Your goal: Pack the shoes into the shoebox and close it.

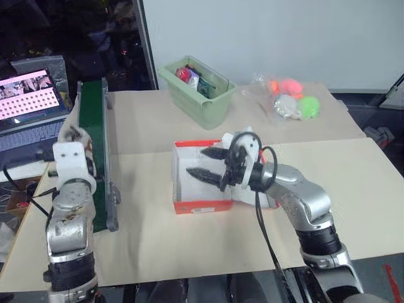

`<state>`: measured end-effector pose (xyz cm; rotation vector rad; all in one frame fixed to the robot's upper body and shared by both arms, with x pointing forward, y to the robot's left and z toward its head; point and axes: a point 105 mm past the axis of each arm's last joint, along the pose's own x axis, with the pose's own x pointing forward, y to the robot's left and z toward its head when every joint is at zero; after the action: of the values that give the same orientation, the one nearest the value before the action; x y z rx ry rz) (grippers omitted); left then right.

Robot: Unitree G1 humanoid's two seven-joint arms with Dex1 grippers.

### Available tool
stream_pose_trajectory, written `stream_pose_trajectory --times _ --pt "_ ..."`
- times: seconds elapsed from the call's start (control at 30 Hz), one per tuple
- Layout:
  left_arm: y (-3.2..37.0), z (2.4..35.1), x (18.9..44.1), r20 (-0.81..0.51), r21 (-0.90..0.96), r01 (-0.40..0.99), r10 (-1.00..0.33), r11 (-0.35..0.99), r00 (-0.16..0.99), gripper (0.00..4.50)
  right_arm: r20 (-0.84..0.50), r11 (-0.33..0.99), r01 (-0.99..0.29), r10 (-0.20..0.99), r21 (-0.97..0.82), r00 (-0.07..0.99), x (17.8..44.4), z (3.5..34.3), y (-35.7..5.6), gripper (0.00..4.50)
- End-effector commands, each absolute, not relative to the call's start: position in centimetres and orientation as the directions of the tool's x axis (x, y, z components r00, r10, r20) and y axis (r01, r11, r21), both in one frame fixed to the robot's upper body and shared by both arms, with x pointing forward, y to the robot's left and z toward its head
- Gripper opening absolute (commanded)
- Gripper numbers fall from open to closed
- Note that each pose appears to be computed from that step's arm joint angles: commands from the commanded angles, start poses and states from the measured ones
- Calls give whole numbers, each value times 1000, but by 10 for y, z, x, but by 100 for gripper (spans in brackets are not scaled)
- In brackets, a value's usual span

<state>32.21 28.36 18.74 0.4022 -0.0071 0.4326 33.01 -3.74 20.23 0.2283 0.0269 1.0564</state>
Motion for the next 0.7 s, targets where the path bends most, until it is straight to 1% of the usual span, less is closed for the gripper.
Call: stream_pose_trajectory --times 0.03,0.1,0.13,0.17,0.2,0.23,0.3,0.47,0.7 --pt "232 232 327 304 405 -322 206 856 930 163 164 410 -790 833 456 528 342 224 -41 450" --pt "205 231 333 290 359 -194 89 913 953 163 188 333 -752 837 569 513 345 229 -38 450" --pt "184 226 335 262 280 -74 -2 957 965 163 193 290 -726 842 623 503 346 230 -34 450" --pt "170 225 336 249 221 9 -65 975 966 163 194 264 -707 846 656 496 346 230 -31 450" --pt "144 224 334 236 112 159 -182 981 955 163 202 228 -684 849 693 488 347 232 -26 450" --pt "127 225 331 238 42 258 -260 965 936 163 206 205 -667 851 716 483 348 233 -23 450" --pt "100 226 324 231 -50 401 -380 915 895 163 224 167 -649 851 742 475 348 237 -19 450" --pt "82 229 320 221 -134 500 -466 856 857 163 200 164 -629 862 760 466 346 236 -9 450" --pt "82 228 322 200 -119 508 -481 853 854 163 182 183 -614 857 768 483 347 232 -5 450"
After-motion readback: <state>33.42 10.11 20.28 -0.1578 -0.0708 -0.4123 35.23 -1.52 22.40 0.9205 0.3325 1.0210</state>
